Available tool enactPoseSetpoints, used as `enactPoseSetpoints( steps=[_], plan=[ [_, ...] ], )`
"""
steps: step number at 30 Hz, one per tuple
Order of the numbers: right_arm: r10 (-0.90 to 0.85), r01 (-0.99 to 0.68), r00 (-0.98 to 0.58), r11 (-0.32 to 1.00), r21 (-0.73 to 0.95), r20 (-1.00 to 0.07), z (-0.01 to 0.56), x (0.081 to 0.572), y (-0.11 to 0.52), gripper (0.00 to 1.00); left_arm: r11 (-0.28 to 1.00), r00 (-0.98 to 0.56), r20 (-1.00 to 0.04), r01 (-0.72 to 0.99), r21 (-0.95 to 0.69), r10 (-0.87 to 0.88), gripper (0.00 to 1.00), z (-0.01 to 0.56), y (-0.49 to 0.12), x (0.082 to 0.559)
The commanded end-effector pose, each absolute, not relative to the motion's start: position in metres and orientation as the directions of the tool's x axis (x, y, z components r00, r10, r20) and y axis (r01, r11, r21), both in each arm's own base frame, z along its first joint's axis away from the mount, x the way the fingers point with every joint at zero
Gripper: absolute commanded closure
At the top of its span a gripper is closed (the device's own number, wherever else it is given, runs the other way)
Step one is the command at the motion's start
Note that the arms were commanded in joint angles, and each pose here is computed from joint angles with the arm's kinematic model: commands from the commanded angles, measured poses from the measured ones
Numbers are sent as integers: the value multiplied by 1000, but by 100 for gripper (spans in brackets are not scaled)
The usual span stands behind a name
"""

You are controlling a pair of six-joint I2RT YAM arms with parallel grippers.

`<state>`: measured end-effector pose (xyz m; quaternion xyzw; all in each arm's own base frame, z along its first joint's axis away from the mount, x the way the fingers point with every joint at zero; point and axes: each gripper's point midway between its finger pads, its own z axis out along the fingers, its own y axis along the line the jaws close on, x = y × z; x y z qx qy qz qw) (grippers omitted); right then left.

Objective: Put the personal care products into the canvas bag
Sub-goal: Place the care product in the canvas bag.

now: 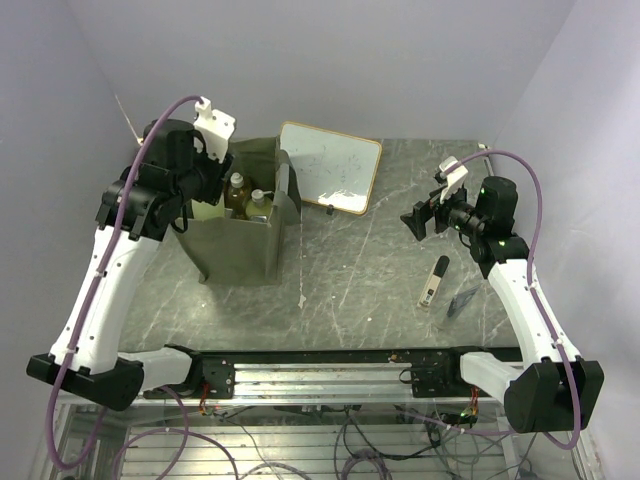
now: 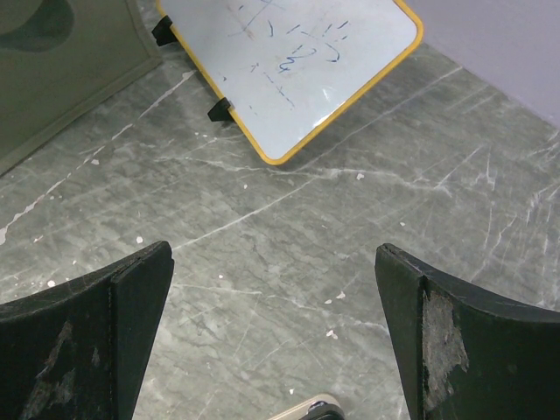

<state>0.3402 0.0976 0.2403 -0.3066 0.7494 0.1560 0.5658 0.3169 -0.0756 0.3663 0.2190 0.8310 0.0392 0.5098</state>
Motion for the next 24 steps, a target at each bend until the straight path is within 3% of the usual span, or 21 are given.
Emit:
enactPoseSetpoints(
  steps=[1, 24],
  plan=[
    [-290, -636, -151, 760, -131, -945, 241, 341, 96, 0, 910, -347, -860, 318, 267, 374, 93, 374, -79, 322],
    [-292, -637, -157, 760, -130, -943, 239, 342, 96, 0, 870, -499, -725, 388, 303, 475, 93, 305, -76, 327]
  ],
)
